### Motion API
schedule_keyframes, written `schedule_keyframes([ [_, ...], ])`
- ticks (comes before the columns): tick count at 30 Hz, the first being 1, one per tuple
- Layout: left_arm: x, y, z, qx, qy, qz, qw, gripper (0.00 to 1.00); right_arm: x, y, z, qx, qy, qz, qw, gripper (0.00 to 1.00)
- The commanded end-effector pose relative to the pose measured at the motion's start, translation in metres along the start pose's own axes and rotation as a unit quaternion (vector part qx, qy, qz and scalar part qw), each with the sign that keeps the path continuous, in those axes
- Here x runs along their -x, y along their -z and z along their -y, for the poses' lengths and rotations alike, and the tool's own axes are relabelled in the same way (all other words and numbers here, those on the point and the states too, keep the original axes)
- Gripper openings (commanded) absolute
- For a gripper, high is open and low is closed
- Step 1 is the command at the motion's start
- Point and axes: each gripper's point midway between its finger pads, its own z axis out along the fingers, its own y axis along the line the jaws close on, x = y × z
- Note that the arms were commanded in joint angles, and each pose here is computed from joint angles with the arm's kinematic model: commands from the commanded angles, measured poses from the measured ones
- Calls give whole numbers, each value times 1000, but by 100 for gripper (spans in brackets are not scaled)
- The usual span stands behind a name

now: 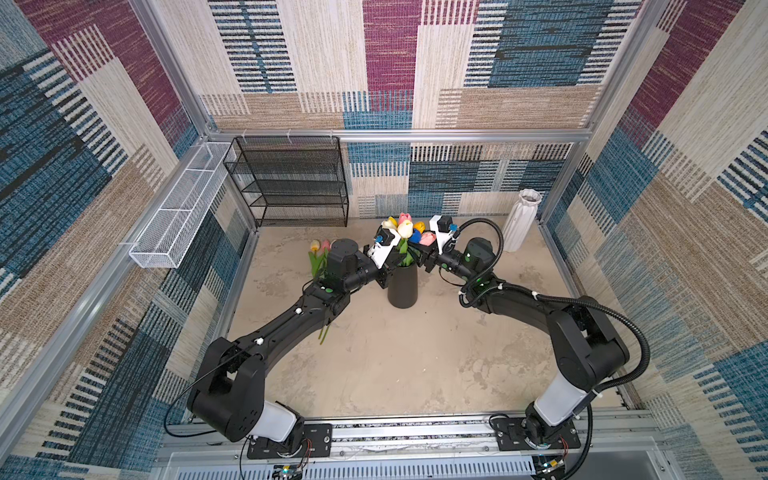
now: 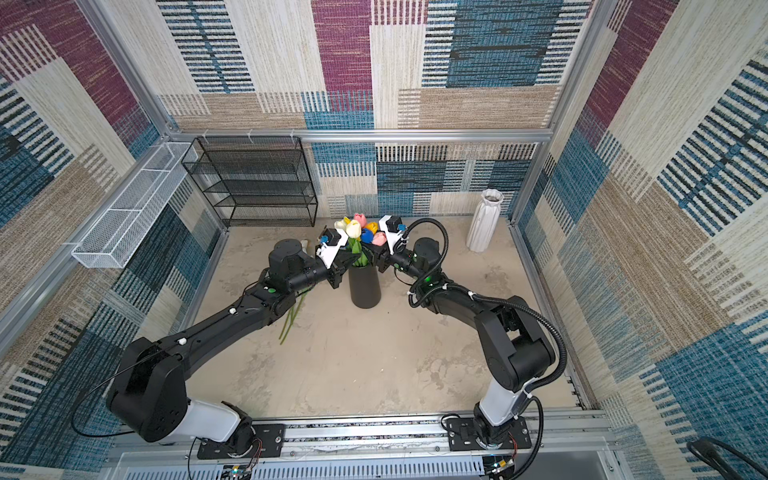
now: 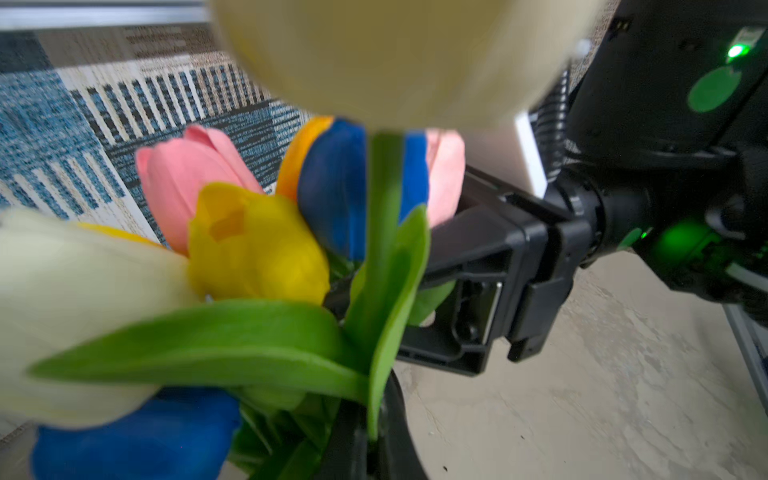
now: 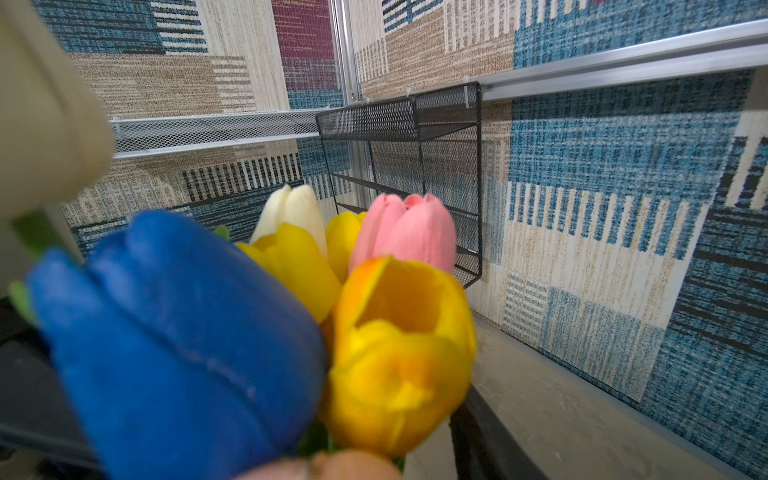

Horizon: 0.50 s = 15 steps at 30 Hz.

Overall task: Arrange the flowers into the vase
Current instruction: 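Open the left gripper to release the white tulip in the vase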

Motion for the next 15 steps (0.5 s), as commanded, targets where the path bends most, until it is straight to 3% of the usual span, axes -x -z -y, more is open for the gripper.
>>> schedule_keyframes([
  [1, -15, -3, -2, 7, 13, -16, 1000, 0, 8, -1, 2, -4, 3, 15, 1000, 55],
  [13, -29, -4, -1, 6, 18, -30, 999, 0, 7, 0, 1, -2, 7, 13, 1000, 55],
  [14, -27, -3, 0, 6, 17, -27, 999, 3, 7, 0, 1, -2, 7, 13, 1000, 56],
  [15, -23, -1, 1, 5, 15, -22, 1000, 11, 7, 1, 1, -2, 8, 13, 1000, 59],
])
